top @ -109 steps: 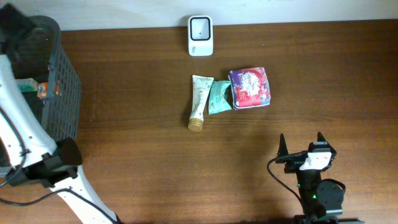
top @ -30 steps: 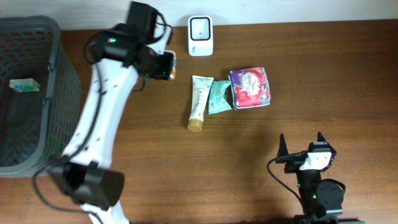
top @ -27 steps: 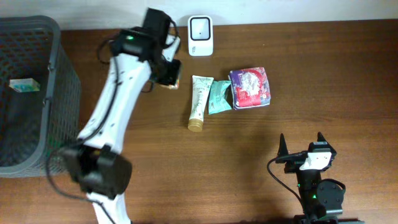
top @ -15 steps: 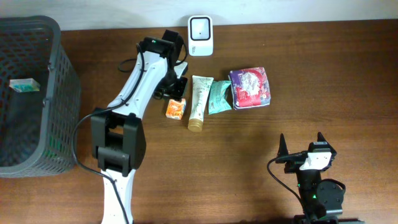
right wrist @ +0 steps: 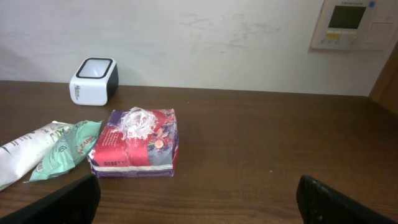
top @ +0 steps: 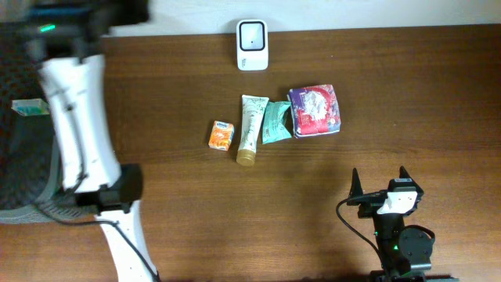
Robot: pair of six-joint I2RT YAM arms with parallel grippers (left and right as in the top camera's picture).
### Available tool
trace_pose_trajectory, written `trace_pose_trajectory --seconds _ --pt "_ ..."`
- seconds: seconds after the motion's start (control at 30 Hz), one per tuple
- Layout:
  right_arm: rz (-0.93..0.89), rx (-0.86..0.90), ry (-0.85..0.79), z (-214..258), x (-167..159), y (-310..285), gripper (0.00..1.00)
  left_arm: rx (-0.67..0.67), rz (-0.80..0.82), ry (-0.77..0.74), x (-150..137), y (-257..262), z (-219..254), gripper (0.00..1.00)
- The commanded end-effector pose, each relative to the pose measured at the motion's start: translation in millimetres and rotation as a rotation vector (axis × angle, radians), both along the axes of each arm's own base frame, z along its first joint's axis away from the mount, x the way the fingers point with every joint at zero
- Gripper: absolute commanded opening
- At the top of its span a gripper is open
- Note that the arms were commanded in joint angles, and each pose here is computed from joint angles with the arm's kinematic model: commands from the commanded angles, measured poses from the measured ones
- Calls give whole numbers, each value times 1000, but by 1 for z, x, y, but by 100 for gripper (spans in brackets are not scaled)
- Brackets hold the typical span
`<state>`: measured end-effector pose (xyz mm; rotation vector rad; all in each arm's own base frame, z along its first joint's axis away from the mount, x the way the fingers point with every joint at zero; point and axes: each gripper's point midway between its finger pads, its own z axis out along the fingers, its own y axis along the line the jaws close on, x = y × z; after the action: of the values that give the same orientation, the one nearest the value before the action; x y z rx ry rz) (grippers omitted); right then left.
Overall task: Scan the item barcode
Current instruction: 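Carry the Kleenex pack past the scanner and place it on the table, then reach into the basket and grasp the green tissue pack with left gripper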
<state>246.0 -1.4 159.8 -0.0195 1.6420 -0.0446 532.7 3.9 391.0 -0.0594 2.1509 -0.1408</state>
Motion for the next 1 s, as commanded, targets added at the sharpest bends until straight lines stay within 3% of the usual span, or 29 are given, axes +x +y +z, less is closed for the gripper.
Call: trace_pose_trajectory --seconds 0.0,0.07,0.17,0.27,0.43,0.6,0.67,0.93,0.97 --pt "-6 -8 4 -3 0 -1 99 -93 267 -64 -24 102 26 99" --pt "-6 -8 4 -3 0 -1 99 -132 466 -2 -40 161 7 99" --pt "-6 -8 5 -3 0 -1 99 -183 887 115 -84 249 -36 99" --pt "-6 -8 4 -3 0 -1 99 -196 1030 200 -102 286 -70 99" --pt "-6 -8 4 -3 0 -1 99 -222 1091 356 -96 312 -153 99" --pt "-6 -8 5 -3 0 -1 99 -286 1153 356 -77 322 -218 100" --pt "-6 -8 4 -3 0 -1 99 -299 1166 347 -72 325 -237 93" --pt "-6 -8 5 -3 0 -1 99 -338 1159 282 -55 330 -299 84" --pt "-6 -8 5 -3 0 -1 99 -338 1158 274 -54 331 -303 79"
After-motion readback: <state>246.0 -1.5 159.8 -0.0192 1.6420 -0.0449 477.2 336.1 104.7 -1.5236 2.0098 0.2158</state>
